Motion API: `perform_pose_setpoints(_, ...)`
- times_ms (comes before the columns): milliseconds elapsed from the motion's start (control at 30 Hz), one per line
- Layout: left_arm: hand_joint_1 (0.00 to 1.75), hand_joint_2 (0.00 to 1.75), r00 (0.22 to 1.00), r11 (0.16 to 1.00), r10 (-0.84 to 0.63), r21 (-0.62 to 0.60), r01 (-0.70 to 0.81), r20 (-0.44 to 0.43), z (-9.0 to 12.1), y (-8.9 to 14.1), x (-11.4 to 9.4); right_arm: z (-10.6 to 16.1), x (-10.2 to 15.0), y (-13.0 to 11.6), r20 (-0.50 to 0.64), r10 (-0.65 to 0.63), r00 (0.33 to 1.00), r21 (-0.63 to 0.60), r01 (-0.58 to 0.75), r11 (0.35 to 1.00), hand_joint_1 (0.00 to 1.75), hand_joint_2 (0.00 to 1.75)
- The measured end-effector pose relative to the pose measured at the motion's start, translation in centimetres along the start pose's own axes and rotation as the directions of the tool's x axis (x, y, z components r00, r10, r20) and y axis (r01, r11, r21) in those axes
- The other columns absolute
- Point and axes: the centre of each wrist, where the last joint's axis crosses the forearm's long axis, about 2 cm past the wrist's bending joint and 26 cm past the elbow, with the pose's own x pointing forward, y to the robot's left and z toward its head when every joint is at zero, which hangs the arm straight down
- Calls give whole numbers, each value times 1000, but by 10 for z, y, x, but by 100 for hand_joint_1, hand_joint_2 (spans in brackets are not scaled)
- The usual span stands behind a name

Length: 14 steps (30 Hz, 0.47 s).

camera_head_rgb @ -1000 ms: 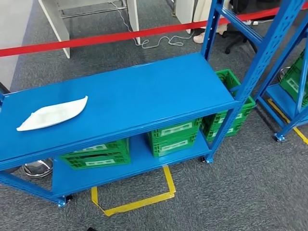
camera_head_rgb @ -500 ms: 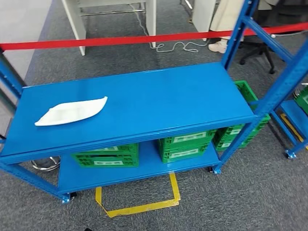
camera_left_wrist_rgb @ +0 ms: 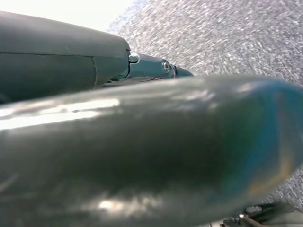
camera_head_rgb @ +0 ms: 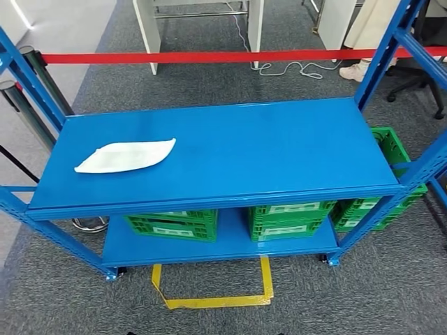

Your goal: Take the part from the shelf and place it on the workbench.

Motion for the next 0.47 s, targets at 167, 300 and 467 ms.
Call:
perform_pose_setpoints(167,0,0,1000,1000,-2,2,2,-7,0,0,1,0,-2,1,-25,-18,1000,-3,18,1000,0,0)
perform_pose_setpoints(300,0,0,1000,1000,-2,4,3,-7,0,1,1,0,-2,0,-26,-26,999,-5,26,1000,0,0)
perform_pose_setpoints(467,0,116,1000,1000,-1,3,1,-9,0,-1,1,0,-1,-1,-24,-30,999,-7,30,1000,0,0)
